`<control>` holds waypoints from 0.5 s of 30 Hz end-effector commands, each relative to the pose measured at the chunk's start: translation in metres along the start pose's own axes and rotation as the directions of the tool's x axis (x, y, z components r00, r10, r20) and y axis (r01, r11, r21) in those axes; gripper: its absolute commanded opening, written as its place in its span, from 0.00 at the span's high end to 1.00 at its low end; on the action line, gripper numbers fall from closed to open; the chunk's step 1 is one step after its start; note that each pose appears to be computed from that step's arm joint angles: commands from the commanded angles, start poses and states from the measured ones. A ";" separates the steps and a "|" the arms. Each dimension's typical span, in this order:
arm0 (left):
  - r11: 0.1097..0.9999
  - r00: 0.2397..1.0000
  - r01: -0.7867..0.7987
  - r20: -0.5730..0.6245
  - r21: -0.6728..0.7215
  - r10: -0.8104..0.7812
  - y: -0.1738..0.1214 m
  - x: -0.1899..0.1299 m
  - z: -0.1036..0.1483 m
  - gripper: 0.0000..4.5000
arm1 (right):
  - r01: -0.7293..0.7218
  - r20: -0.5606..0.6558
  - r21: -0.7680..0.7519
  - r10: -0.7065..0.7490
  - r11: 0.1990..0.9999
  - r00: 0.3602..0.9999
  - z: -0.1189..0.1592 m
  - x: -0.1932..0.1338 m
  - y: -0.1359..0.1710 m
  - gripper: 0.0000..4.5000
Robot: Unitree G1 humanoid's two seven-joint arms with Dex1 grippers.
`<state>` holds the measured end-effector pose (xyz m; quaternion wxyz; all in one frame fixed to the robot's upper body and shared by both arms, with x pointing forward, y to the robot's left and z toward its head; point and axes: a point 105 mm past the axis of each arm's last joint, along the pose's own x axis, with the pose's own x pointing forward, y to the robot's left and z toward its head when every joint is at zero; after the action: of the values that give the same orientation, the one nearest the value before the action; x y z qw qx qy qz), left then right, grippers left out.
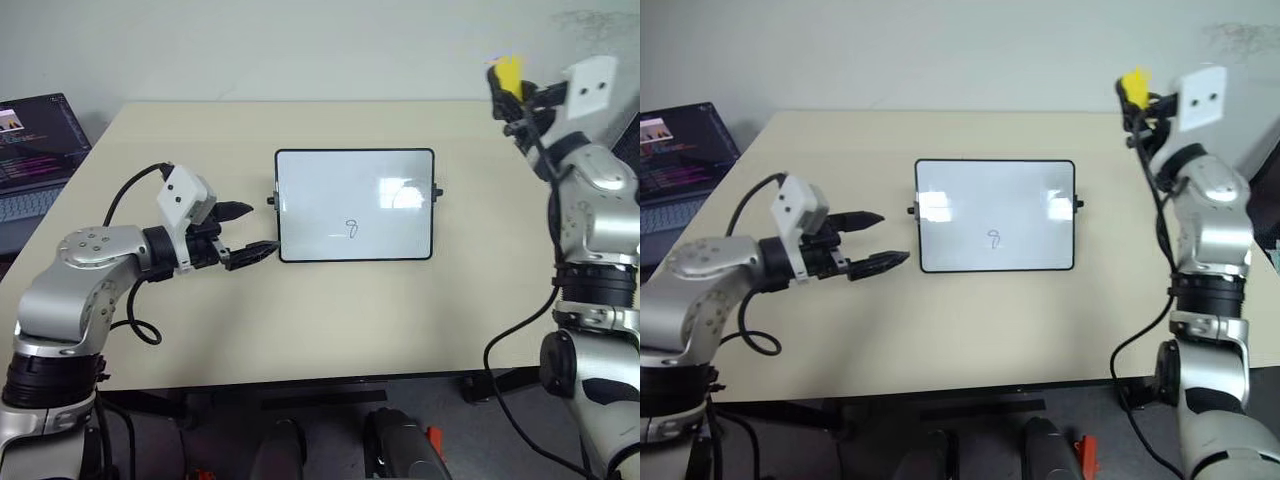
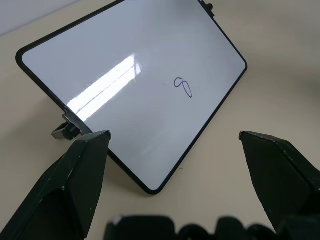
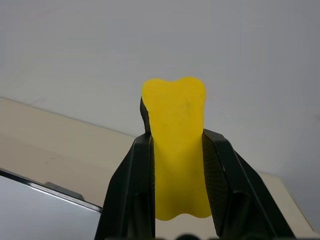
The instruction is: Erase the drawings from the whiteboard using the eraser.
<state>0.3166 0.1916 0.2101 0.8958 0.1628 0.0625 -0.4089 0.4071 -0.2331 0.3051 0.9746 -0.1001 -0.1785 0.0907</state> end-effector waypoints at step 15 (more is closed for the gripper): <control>1.000 1.000 -0.015 0.024 -0.004 0.015 0.017 -0.043 0.008 0.00 | 0.107 0.007 0.066 -0.107 0.992 0.994 -0.008 -0.035 -0.034 0.78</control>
<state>0.3012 0.2356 0.2277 0.9038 0.1450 0.0685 -0.3968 0.3892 -0.2715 0.2759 0.9860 -0.0507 -0.1511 0.0486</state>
